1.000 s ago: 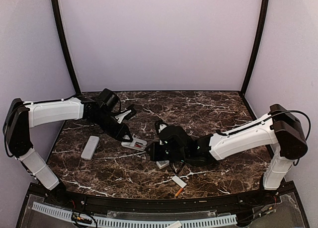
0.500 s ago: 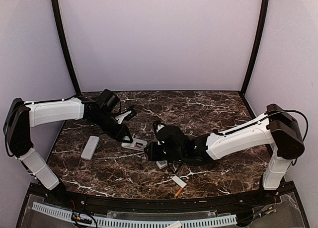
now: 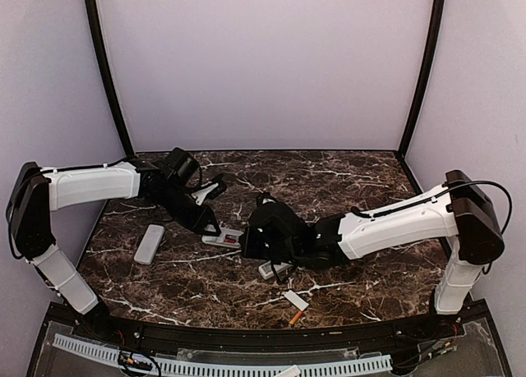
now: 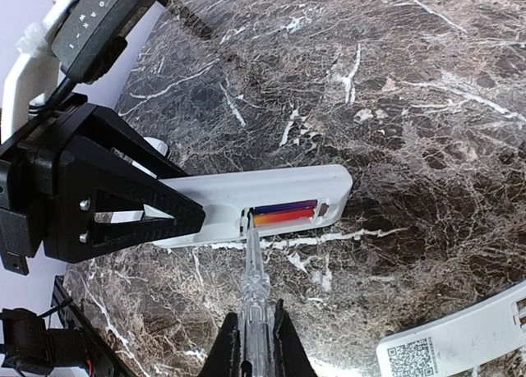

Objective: Unload the batteries from the remote control
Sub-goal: Remove the battery from the remote control without the battery cover.

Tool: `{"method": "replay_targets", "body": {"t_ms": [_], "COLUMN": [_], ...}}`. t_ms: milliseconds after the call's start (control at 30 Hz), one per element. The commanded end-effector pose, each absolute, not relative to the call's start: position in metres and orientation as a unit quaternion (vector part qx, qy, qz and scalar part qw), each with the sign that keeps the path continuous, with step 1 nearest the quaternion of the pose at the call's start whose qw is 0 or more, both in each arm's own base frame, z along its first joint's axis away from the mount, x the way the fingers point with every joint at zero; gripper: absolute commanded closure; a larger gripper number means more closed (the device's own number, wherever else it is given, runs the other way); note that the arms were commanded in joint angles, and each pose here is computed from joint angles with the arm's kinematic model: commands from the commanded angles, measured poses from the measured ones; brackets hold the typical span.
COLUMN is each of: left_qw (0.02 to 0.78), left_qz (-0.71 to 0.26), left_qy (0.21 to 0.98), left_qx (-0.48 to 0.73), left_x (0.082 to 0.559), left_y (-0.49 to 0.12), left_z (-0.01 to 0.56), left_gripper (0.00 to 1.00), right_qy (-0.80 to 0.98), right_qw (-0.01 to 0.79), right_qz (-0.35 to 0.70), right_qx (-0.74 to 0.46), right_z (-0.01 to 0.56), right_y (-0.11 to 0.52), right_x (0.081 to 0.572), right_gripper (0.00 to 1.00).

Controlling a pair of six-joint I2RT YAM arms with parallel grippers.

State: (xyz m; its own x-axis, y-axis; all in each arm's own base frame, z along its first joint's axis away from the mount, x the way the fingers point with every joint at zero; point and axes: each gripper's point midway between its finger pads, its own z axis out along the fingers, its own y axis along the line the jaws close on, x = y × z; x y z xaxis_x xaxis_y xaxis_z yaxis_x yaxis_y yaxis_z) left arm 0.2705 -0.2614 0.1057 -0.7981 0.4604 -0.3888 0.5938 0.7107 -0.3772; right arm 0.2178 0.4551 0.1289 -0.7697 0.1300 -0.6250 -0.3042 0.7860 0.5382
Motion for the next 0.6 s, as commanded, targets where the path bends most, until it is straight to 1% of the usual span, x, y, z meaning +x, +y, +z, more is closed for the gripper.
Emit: {"method": "replay_targets", "body": {"t_ms": [0,133,367,467,567], "left_qw": [0.126,0.145,0.161,0.165,0.169], "left_qz": [-0.184,-0.17,-0.172,-0.175,-0.187], "left_qy": [0.939,0.943,0.942,0.941,0.936], "left_qx": [0.262,0.248,0.239,0.238,0.245], "left_x": [0.272,0.28,0.285,0.286,0.284], "left_y": [-0.235,-0.228,-0.223,-0.223,-0.226], "left_z": [0.093,0.097,0.106,0.109,0.113], "left_gripper": [1.0,1.0,1.0,1.0,1.0], "right_qy": [0.905,0.914,0.916,0.914,0.902], "right_qw": [0.357,0.348,0.346,0.347,0.357], "right_qz": [0.23,0.207,0.201,0.207,0.243], "right_qx": [0.008,0.022,0.022,0.02,-0.002], "right_z": [0.114,0.106,0.105,0.108,0.123], "right_y": [0.423,0.415,0.412,0.408,0.408], "right_x": [0.23,0.23,0.229,0.227,0.223], "right_gripper": [1.0,1.0,1.0,1.0,1.0]}}
